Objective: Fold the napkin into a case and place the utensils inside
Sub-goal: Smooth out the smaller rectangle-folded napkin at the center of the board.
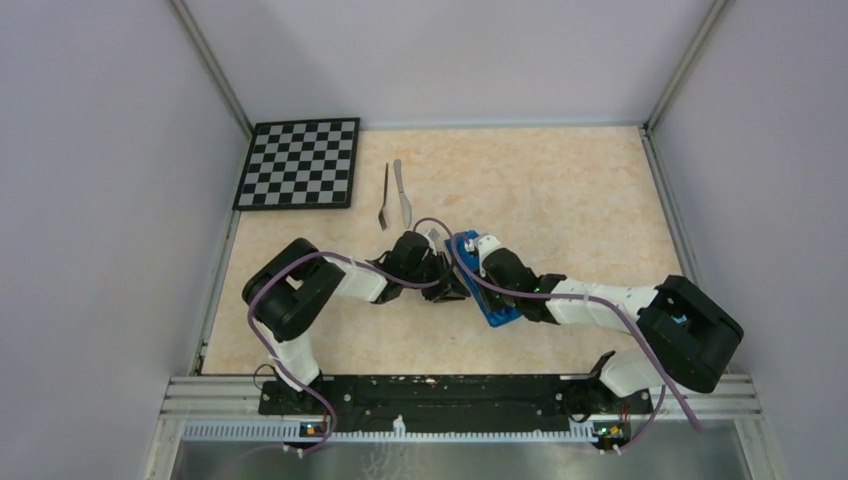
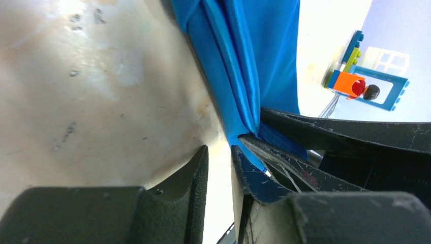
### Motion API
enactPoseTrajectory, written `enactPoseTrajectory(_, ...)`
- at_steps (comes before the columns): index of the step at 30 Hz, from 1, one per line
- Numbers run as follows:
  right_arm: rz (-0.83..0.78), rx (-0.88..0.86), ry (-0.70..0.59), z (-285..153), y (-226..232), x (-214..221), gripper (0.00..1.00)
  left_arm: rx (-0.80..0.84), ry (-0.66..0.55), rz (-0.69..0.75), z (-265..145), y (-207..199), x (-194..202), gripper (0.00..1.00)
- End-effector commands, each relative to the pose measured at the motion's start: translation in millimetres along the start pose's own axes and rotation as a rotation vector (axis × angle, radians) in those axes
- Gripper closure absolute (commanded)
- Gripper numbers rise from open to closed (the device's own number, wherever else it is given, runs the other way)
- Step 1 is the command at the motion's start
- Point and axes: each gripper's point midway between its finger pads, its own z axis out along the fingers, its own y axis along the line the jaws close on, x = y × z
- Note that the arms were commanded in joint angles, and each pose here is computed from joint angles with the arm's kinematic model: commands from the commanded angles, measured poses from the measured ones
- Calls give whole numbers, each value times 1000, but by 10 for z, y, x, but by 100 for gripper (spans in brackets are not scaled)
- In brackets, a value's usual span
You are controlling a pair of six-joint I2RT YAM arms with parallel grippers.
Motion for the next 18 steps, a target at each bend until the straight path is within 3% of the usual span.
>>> enactPoseTrajectory(1, -8, 8, -52, 15, 47, -234, 73, -64, 20, -4, 102, 183, 124, 70)
enactPoseTrajectory(8, 37, -6, -117, -158, 60, -379, 60, -73, 10, 1, 110, 200, 124, 67)
enactPoseTrajectory(18, 55, 23, -121, -151, -35, -391, 64, -108, 4, -12, 183, 262, 78, 65)
